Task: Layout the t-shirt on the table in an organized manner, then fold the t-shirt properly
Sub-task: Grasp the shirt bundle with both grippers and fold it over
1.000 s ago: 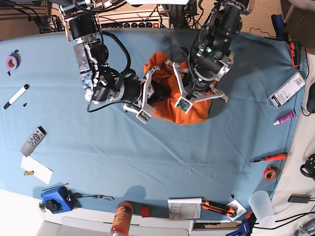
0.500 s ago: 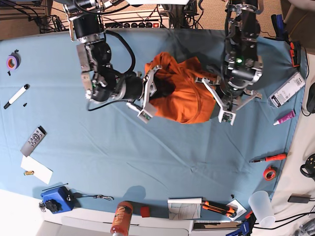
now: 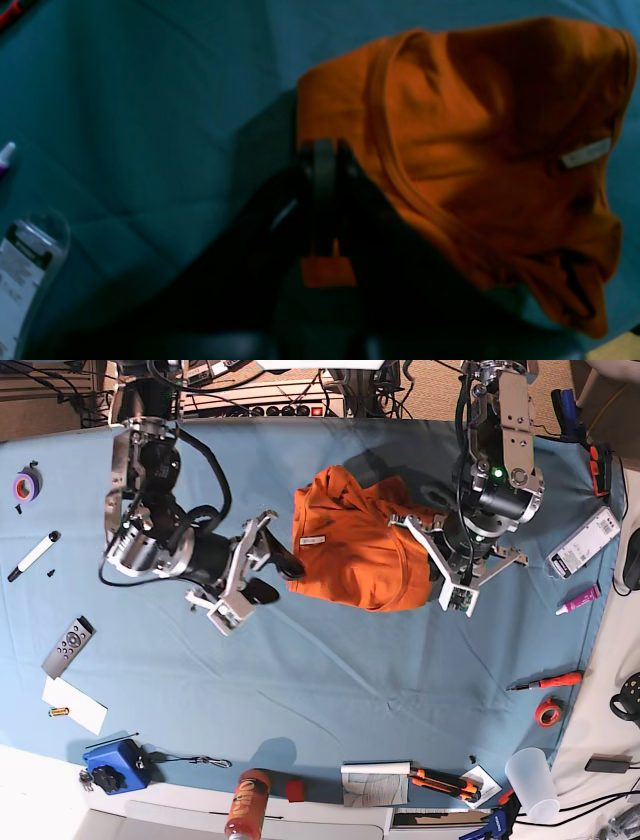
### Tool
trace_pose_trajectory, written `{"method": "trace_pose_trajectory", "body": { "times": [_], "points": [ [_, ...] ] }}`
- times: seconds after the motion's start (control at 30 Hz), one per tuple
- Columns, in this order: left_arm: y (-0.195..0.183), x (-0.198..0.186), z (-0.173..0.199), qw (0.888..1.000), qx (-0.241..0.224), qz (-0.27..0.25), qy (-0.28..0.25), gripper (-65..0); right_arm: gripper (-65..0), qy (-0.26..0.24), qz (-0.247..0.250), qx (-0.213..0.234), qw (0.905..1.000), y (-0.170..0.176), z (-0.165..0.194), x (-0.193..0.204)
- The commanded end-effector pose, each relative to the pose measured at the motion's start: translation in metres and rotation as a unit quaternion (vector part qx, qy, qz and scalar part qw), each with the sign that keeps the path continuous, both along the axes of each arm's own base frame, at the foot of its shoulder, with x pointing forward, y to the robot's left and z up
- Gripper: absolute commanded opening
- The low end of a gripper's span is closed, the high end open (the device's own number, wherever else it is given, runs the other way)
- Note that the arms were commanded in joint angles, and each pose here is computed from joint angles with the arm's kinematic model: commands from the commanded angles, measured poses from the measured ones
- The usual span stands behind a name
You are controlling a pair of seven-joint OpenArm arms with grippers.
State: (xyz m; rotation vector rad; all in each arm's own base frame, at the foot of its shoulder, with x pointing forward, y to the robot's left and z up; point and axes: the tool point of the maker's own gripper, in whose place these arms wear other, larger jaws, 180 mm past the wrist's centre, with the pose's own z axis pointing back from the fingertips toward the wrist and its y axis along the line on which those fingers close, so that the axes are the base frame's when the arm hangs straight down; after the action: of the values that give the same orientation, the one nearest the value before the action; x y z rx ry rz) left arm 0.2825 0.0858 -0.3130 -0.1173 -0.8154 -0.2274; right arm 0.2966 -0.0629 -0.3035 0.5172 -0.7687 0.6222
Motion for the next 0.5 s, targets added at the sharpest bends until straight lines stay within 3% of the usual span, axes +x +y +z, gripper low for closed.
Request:
{"method": "trace_pose_trajectory", "body": {
  "times": [0.0,0.27,0.47],
  "points": [
    [-0.002,0.005,0.011,1.000,-0.008,0.000,-0.024,-65.0,-32.5,-0.016,-0.016,0.003,0.9997,-0.006,0.010,0.008],
    [-0.002,0.004,0.011,1.000,-0.008,0.000,-0.023,-65.0,-32.5,0.032,-0.067,0.021,0.9970,-0.031,-0.013,-0.012],
    [-0.002,0.004,0.010,1.000,-0.009,0.000,-0.022,-65.0,-32.5,0.106,-0.052,0.103,0.9876,-0.013,-0.042,-0.025]
  ]
}}
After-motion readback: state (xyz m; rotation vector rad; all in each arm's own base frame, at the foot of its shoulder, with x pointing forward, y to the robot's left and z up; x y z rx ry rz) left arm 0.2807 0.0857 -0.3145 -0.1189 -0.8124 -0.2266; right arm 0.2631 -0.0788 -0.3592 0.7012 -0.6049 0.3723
